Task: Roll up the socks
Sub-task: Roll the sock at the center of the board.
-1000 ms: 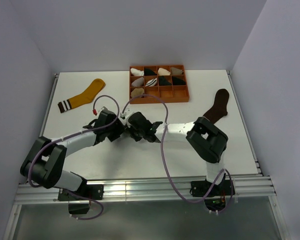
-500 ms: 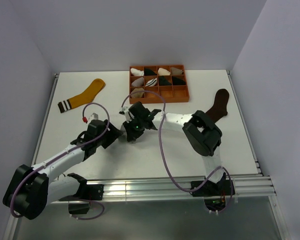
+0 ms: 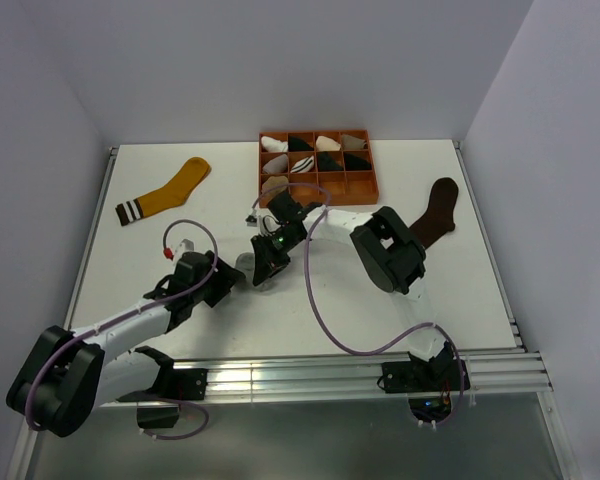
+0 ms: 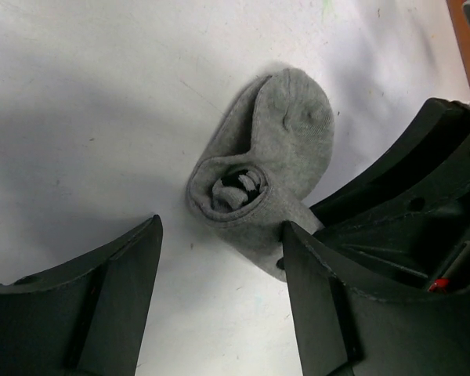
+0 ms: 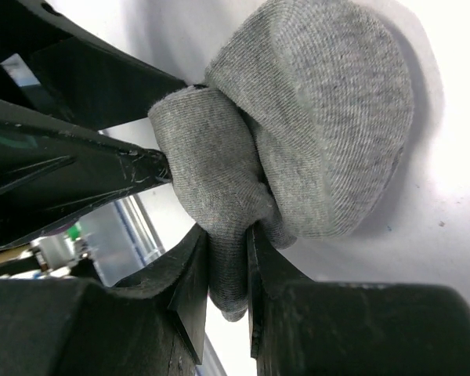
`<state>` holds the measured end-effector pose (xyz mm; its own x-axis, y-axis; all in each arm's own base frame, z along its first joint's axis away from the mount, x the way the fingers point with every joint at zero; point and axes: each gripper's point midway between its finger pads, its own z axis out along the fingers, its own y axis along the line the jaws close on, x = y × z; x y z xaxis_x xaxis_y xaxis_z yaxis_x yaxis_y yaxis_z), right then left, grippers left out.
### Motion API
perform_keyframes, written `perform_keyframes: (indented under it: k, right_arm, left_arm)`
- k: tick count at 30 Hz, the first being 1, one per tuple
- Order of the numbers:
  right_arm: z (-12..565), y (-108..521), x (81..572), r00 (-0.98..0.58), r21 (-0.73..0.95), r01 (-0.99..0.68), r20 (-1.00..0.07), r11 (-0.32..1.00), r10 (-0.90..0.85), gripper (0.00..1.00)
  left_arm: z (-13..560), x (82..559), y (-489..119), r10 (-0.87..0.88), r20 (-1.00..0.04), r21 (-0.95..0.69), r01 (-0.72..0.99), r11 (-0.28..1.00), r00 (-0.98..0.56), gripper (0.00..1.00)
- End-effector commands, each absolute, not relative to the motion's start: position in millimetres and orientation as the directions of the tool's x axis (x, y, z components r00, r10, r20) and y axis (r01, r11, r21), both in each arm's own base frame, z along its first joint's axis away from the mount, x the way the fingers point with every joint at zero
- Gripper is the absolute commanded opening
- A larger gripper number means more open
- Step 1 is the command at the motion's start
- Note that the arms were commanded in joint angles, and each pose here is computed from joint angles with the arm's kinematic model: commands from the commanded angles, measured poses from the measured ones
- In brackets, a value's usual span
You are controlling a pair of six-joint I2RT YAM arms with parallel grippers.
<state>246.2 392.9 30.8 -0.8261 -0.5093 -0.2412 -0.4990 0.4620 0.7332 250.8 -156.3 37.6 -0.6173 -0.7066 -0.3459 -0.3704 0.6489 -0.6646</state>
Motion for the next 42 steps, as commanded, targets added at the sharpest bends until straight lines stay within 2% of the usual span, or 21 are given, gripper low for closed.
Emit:
perform_keyframes:
  k: [1,13,17,21,23,24,26,27,29,33,38,42]
  right_arm:
    - [-2,373,216,-0.847,0.732,-0.385,-0.039,0.562,-0.530,0.00]
    - [0,382,220,-0.854,0.747,-0.372,-0.043,0.551,-0.518,0.00]
    - [-2,384,220,-0.861,0.749,-0.366,-0.048,0.552,-0.506,0.00]
    - [-2,380,220,-0.877,0.733,-0.373,-0.078,0.569,-0.474,0.02]
    - [0,381,227,-0.882,0.720,-0.397,-0.128,0.570,-0.452,0.06]
    - [4,377,226,-0.884,0.707,-0.409,-0.151,0.577,-0.442,0.14]
    - [7,375,237,-0.881,0.665,-0.450,-0.223,0.596,-0.416,0.24]
    - [14,370,238,-0.878,0.644,-0.467,-0.257,0.606,-0.404,0.33]
    - [19,367,251,-0.865,0.592,-0.503,-0.336,0.630,-0.373,0.40]
    - [50,355,265,-0.807,0.484,-0.562,-0.501,0.671,-0.314,0.45]
    - [89,339,286,-0.643,0.250,-0.584,-0.723,0.772,-0.253,0.45]
    - [117,345,269,-0.521,0.159,-0.613,-0.818,0.774,-0.245,0.45]
  left_arm:
    - [39,262,-152,-0.753,-0.352,-0.689,-0.390,0.610,-0.555,0.67]
    - [16,253,-161,-0.748,-0.289,-0.688,-0.413,0.596,-0.598,0.65]
    - [8,250,-162,-0.741,-0.278,-0.677,-0.422,0.603,-0.611,0.59]
    - [3,253,-168,-0.717,-0.277,-0.661,-0.414,0.625,-0.640,0.48]
    - [2,255,-171,-0.702,-0.280,-0.651,-0.408,0.640,-0.655,0.38]
    - [0,257,-172,-0.692,-0.282,-0.638,-0.409,0.653,-0.664,0.30]
    - [-2,259,-174,-0.682,-0.286,-0.629,-0.405,0.664,-0.674,0.26]
    - [-3,258,-178,-0.669,-0.276,-0.625,-0.400,0.671,-0.690,0.21]
    - [-7,257,-178,-0.660,-0.270,-0.608,-0.407,0.682,-0.701,0.15]
    - [-8,259,-181,-0.638,-0.265,-0.588,-0.403,0.701,-0.723,0.11]
    - [-4,260,-183,-0.616,-0.274,-0.559,-0.399,0.727,-0.739,0.11]
    - [3,264,-186,-0.598,-0.291,-0.551,-0.379,0.743,-0.747,0.11]
